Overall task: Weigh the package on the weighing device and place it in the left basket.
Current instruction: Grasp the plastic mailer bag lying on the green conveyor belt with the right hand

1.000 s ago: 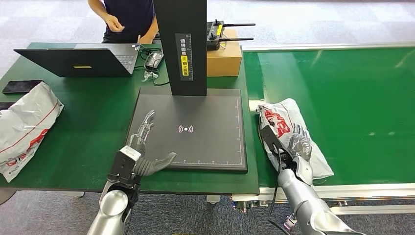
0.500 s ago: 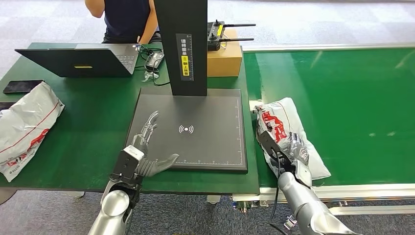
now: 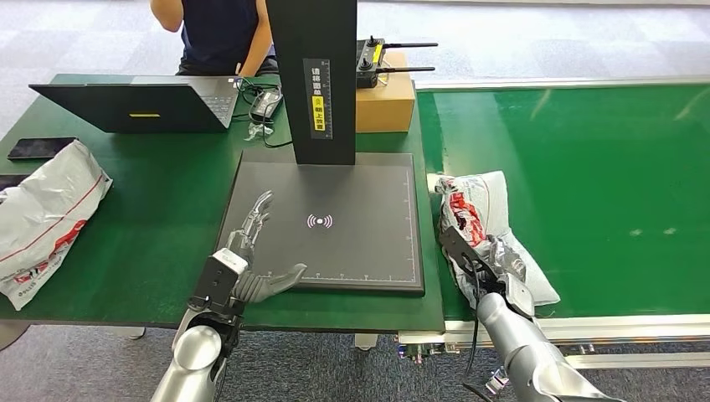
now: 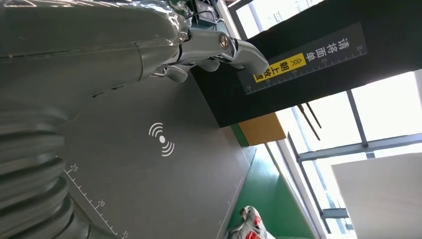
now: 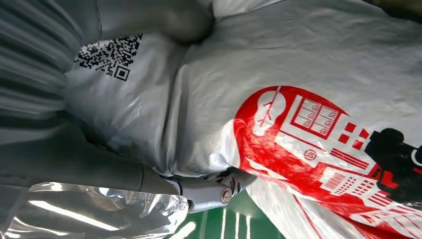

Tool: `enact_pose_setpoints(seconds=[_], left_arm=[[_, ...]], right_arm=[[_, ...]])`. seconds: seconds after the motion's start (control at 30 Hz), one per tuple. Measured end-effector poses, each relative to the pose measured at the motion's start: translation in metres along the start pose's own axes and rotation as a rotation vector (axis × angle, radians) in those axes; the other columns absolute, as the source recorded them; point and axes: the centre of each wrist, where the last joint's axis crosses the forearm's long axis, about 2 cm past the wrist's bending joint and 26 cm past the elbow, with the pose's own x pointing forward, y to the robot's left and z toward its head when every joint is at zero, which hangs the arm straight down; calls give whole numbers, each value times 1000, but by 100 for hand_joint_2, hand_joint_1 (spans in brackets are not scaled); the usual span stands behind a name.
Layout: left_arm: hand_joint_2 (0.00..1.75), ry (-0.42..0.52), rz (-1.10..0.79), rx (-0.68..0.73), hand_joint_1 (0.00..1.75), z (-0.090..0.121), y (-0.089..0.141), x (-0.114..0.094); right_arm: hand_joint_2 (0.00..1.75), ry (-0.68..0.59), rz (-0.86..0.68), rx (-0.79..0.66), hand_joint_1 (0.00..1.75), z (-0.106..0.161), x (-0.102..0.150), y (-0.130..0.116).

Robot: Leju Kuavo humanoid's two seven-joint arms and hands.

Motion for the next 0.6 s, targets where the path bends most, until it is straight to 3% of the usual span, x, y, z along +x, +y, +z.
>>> enact_pose_setpoints(seconds=[0.33, 0.6], left_arm=[[175, -1, -3, 8, 0, 1, 2, 0], [175, -7, -12, 8, 0, 2, 4, 2]], right_arm=[[175, -31, 1, -63, 162, -1, 0, -3], [175, -78, 46, -331, 159, 6, -6, -3]])
